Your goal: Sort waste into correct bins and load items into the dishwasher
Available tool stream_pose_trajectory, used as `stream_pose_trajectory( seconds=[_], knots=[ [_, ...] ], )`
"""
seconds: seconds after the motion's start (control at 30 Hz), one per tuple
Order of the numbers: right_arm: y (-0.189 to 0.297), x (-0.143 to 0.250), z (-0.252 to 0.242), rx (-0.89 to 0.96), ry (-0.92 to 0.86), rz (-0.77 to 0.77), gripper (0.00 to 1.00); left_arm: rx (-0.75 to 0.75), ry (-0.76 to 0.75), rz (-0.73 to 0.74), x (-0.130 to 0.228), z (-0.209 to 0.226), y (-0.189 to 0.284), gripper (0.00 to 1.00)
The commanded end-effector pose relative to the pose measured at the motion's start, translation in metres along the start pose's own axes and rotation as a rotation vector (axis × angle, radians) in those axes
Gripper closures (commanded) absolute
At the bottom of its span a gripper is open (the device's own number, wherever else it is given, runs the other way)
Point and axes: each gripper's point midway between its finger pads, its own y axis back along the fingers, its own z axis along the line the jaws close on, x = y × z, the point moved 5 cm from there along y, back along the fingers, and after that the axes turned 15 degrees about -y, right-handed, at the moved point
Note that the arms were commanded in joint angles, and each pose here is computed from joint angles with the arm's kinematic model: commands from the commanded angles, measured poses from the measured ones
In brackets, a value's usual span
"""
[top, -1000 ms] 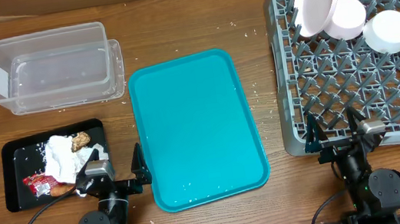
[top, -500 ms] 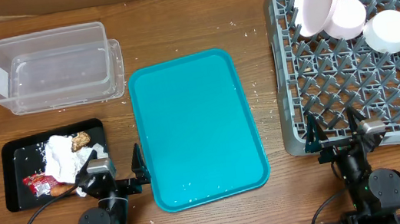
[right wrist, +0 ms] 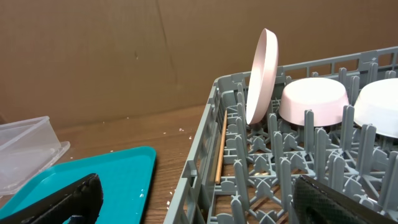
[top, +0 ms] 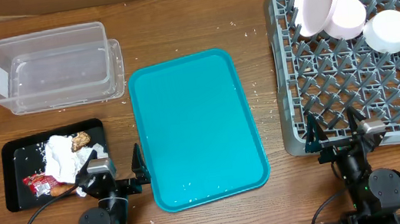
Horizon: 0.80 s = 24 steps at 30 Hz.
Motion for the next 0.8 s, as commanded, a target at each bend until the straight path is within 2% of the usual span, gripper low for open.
stream_pose_trajectory(
  seconds=[0.0, 0.47, 0.77],
  knots=[
    [-0.0001, 0.0012, -0.0022, 0.007, 0.004, -0.007, 0.0, -0.01, -0.022, 0.01, 0.0031, 0.0009, -0.0006, 0.0],
    [-0.0001, 0.0012, -0.0022, 0.007, 0.004, -0.007, 0.0, -0.023, -0.027, -0.024, -0.0027, 0.0029, 0.0016, 0.0],
    [-0.0001, 0.0012, -0.0022, 0.007, 0.004, -0.007, 0.0, -0.033, -0.145, -0.042, -0.0061, 0.0039, 0.003, 0.0]
  ],
)
